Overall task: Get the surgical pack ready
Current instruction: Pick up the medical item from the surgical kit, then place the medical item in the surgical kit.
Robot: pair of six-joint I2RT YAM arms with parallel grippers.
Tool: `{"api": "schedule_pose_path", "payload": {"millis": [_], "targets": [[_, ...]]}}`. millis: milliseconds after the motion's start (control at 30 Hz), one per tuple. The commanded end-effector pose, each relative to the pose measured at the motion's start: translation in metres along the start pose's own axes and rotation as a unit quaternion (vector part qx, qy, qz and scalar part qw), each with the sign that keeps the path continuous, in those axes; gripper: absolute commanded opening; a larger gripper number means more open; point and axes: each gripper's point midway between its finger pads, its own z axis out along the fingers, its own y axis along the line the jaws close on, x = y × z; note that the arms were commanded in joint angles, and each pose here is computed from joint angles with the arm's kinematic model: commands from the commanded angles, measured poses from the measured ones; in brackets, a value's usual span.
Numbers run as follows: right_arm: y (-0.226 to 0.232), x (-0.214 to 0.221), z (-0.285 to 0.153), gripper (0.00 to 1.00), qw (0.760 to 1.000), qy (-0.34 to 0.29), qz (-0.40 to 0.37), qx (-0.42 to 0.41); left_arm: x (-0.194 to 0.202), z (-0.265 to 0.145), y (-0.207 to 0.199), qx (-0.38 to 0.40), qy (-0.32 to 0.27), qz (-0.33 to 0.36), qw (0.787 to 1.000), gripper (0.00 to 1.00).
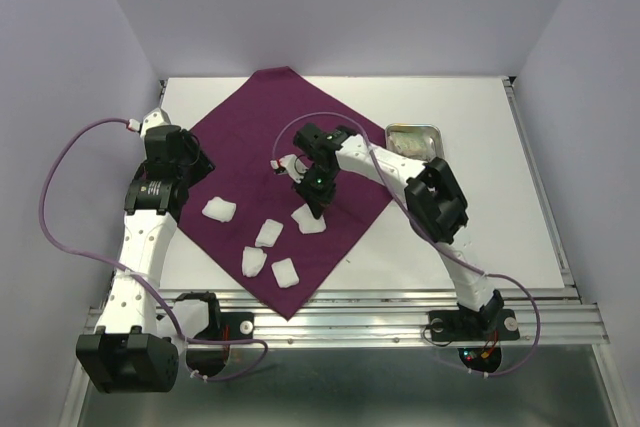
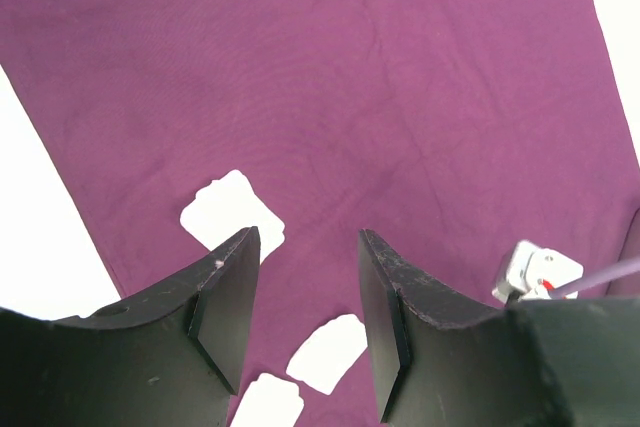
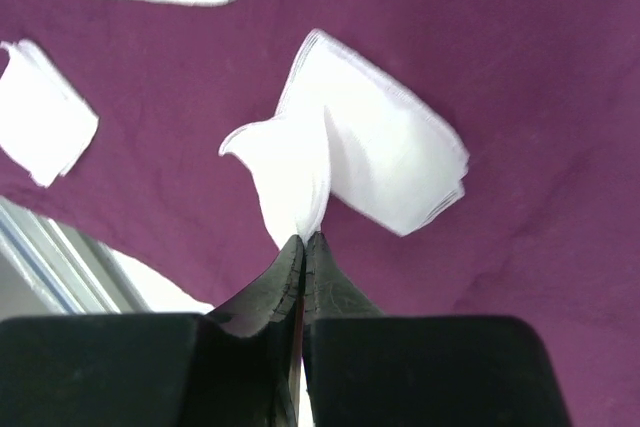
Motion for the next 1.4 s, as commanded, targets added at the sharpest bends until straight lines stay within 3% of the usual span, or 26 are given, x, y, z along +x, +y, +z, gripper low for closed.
{"api": "schedule_pose_path", "payload": {"millis": [0,267,433,600,633,867,1133,1367], "targets": [[0.024,-0.015,-0.036,0.01,0.998,-0.057,-0.035,-0.009,-0.01,-0.005,0.0,-0.003,-0.018,-0.004,1.0,0.54],[0.026,-0.029,-0.071,0.01,0.992,-0.124,-0.029,0.013,-0.007,-0.001,-0.001,-0.002,-0.014,-0.005,1.0,0.54],[-0.021,-0.052,-0.092,0.06,0.972,-0.205,0.109,0.04,-0.007,-0.001,0.0,-0.002,-0.015,-0.004,1.0,0.54],[-0.047,-0.09,-0.095,0.05,0.92,-0.299,0.248,0.053,-0.006,0.0,-0.001,0.0,-0.013,-0.006,1.0,0.54],[-0.052,-0.106,-0.101,0.04,0.895,-0.338,0.287,0.049,-0.005,0.0,-0.001,0.001,-0.012,-0.006,1.0,0.54],[-0.075,-0.131,-0.102,0.01,0.79,-0.457,0.409,0.017,-0.007,-0.004,0.001,-0.003,-0.015,-0.005,1.0,0.54],[-0.103,-0.123,-0.072,0.01,0.731,-0.477,0.488,0.014,-0.008,-0.007,0.001,-0.002,-0.018,-0.005,1.0,0.54],[-0.115,-0.108,-0.037,0.01,0.722,-0.461,0.516,0.018,-0.005,-0.007,0.003,-0.003,-0.016,-0.004,1.0,0.54]]}}
